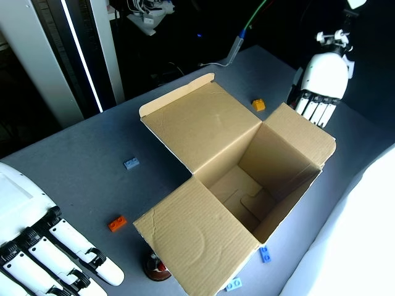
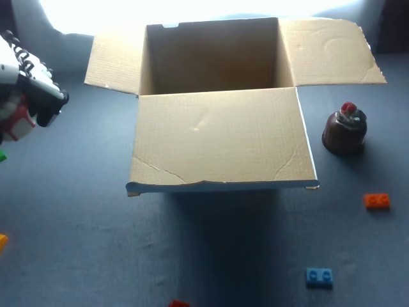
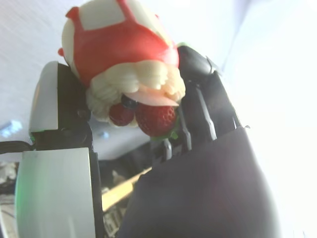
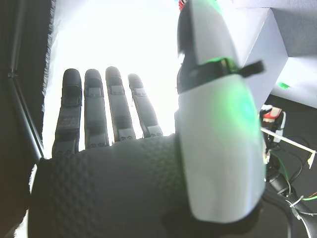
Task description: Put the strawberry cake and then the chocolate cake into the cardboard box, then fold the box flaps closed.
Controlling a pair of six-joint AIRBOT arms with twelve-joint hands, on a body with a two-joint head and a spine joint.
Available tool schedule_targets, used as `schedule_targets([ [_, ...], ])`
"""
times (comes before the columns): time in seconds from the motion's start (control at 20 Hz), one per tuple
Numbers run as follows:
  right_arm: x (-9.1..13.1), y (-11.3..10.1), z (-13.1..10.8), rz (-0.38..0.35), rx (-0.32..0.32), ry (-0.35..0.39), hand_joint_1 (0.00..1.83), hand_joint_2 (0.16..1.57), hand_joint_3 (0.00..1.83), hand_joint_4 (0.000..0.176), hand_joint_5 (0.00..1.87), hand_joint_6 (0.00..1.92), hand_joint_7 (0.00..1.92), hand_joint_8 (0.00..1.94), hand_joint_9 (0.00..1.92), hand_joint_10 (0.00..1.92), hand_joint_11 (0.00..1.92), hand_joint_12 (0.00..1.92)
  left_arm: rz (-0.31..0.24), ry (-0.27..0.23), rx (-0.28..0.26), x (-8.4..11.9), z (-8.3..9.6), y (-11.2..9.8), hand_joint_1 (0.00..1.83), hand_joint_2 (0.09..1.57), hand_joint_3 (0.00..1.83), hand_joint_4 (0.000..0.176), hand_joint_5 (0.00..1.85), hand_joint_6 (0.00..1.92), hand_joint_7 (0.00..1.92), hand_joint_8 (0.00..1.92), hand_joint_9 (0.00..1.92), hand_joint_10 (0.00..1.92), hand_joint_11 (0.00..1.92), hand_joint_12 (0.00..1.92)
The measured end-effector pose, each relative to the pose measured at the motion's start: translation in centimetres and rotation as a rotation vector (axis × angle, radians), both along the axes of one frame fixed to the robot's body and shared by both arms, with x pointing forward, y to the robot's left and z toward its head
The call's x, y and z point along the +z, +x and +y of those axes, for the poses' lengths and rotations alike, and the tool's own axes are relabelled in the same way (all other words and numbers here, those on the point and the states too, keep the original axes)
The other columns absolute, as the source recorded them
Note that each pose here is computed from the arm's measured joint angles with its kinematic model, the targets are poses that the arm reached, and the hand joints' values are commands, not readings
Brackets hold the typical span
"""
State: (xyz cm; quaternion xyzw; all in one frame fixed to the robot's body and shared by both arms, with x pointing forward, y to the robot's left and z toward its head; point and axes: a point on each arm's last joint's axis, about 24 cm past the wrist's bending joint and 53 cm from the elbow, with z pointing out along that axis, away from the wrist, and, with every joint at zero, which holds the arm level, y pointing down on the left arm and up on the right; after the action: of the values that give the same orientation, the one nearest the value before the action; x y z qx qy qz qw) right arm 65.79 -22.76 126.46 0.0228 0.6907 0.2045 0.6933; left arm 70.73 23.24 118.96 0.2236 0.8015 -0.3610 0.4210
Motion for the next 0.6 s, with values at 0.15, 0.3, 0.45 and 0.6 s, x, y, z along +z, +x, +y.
schedule_targets([
  [0.15, 0.1, 0.0, -0.1, -0.005, -0.002, -0.001, 1.03, 1.04, 0.0, 0.001, 0.04, 0.0, 0.14, 0.0, 0.16, 0.0, 0.0, 0.31, -0.012, 0.001, -0.002, 1.0, 0.5, -0.4, 1.45, 1.27, 0.0, 0.0, 0.4, 1.33, 0.55, 1.55, 0.65, 1.67, 0.43, 1.92],
  [0.3, 0.1, 0.0, -0.1, -0.006, -0.004, 0.001, 1.0, 1.03, 0.0, 0.003, 0.04, 0.0, 0.14, 0.0, 0.15, 0.0, 0.0, 0.27, -0.017, 0.029, -0.008, 1.1, 1.2, -0.7, 1.44, 1.28, 0.0, 0.0, 0.38, 1.41, 0.52, 1.61, 0.61, 1.7, 0.38, 1.92],
  [0.45, 0.1, 0.0, -0.1, -0.006, -0.004, 0.001, 1.0, 1.02, 0.0, 0.0, 0.02, 0.0, 0.13, 0.0, 0.1, 0.0, 0.0, 0.18, -0.015, 0.021, -0.003, 1.7, 1.8, -0.8, 1.45, 1.3, 0.0, 0.0, 0.35, 1.42, 0.5, 1.63, 0.6, 1.73, 0.37, 1.92],
  [0.6, 0.2, 0.0, -0.1, -0.006, -0.005, 0.001, 0.99, 1.03, 0.0, 0.0, 0.05, 0.01, 0.12, 0.0, 0.09, 0.0, 0.0, 0.11, -0.038, 0.004, -0.006, 3.8, 2.0, -0.7, 1.45, 1.29, 0.0, 0.0, 0.35, 1.48, 0.5, 1.62, 0.61, 1.72, 0.37, 1.92],
])
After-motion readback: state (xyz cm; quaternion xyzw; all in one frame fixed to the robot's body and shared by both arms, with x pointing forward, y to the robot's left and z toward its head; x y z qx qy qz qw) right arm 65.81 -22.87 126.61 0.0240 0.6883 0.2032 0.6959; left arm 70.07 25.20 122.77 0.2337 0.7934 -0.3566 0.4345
